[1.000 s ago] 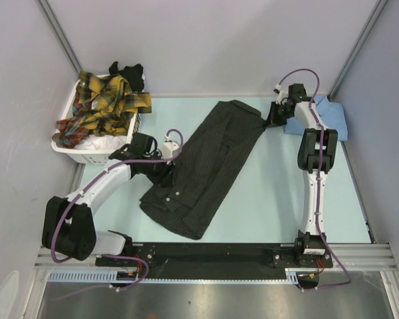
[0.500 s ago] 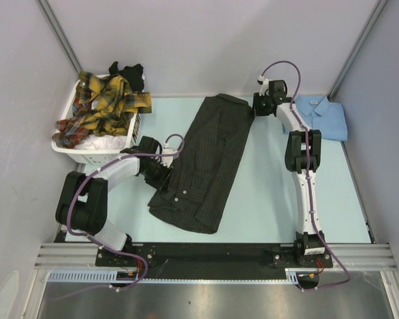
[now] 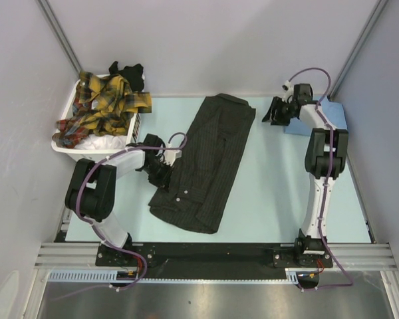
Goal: Fold and stack the long sleeve shirts
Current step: Fold the shirt
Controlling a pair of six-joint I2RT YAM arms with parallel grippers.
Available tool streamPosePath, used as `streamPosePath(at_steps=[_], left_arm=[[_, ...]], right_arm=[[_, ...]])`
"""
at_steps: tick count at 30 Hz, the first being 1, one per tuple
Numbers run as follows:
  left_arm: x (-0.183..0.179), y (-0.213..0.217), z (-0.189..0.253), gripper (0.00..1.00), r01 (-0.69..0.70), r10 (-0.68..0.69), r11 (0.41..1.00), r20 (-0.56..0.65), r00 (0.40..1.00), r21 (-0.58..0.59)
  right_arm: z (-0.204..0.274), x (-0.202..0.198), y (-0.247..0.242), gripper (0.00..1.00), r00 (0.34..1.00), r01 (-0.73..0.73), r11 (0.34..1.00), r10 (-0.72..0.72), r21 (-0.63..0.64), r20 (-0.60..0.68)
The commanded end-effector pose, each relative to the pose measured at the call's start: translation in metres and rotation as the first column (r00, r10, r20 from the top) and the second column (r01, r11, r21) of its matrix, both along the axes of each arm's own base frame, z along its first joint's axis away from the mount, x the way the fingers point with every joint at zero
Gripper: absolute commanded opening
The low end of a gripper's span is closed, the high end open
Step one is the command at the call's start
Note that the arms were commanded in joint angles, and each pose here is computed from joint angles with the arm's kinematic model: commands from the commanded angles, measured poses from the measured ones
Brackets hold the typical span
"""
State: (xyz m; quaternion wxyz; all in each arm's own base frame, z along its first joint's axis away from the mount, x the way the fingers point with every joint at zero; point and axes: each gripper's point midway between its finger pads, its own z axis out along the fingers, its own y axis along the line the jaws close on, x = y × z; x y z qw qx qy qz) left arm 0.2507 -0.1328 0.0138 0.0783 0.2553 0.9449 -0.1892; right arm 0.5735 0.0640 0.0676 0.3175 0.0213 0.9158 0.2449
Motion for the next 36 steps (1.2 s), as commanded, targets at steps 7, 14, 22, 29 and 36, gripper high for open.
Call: streamPosePath(at_steps=[7,14,22,29,36], left_arm=[[-0.011,-0.023,0.014,0.23,0.008,-0.008,0.997,-0.001,1.000,-0.081],[0.013,-0.014,0.055,0.48,-0.074,0.109,0.977,0.165,0.980,-0.202],[0.041,-0.004,0.112,0.62,-0.044,0.161,0.956,0.394,0.905,-0.289],[0.040,-0.002,0.141,0.65,0.009,0.159,0.952,0.521,0.838,-0.305],[0.030,0.002,0.142,0.65,-0.005,0.178,0.952,0.540,0.823,-0.306]], right_arm=[[-0.020,-0.195,0.105,0.59,0.899,0.003,0.933,0.155,0.360,-0.410],[-0.035,-0.268,0.141,0.56,0.862,-0.039,0.923,0.225,0.383,-0.454],[-0.075,-0.295,0.154,0.43,0.823,-0.032,0.935,0.226,0.354,-0.522],[-0.083,-0.292,0.151,0.23,0.815,-0.034,0.941,0.222,0.338,-0.535],[-0.086,-0.286,0.161,0.36,0.832,-0.052,0.949,0.213,0.310,-0.512]])
